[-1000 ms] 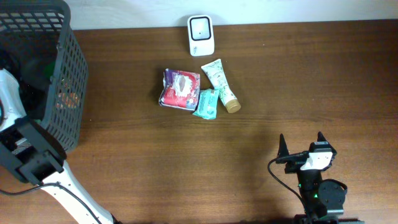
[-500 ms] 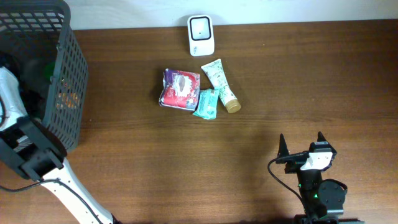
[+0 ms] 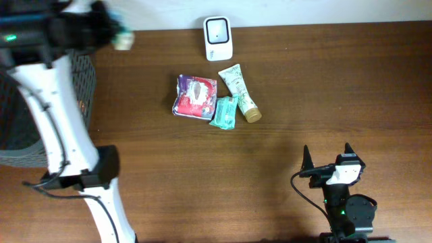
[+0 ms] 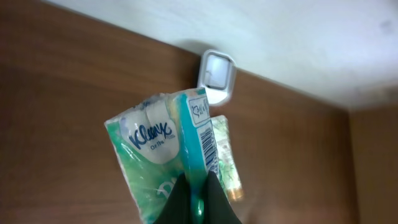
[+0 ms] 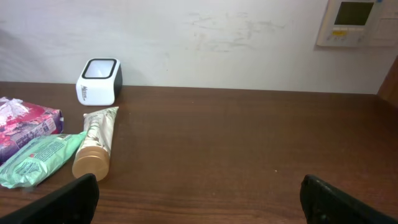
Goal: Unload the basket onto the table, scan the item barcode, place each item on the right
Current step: 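Grasp the small green Kleenex pack in the basket and place it right of the tube, then grasp the orange Kleenex pack in the basket and place it beside the green pack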
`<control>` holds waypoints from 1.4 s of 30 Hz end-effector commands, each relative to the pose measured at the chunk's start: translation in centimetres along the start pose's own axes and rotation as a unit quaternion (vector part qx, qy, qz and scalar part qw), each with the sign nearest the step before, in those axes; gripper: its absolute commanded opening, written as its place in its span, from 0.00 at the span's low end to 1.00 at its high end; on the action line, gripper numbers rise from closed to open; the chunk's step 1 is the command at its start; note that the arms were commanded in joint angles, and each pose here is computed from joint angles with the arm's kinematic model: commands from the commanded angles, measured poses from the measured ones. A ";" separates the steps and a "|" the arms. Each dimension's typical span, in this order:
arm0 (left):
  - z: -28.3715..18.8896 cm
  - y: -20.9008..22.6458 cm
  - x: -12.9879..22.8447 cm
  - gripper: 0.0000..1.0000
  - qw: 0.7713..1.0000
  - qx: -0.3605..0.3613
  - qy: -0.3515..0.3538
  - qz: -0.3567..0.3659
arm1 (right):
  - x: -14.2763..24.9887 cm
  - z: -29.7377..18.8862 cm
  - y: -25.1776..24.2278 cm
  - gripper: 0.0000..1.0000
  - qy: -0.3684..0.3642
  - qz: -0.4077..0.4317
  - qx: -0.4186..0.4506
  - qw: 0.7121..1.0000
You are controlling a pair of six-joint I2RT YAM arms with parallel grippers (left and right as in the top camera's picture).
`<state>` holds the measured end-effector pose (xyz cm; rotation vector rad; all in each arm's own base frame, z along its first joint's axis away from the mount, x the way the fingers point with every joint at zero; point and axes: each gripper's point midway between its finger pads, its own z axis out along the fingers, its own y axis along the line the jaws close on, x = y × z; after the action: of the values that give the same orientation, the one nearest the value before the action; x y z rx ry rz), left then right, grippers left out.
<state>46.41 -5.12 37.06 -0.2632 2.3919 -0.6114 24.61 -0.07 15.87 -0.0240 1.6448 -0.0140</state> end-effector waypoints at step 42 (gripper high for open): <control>-1.8 33.9 1.4 0.96 0.920 -0.332 -0.074 -0.194 | 0.3 0.0 0.2 0.98 0.002 0.005 -0.004 1.000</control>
<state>43.15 23.99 25.35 -0.9577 2.2457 0.1483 24.62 -0.07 15.85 -0.0237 1.6456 -0.0137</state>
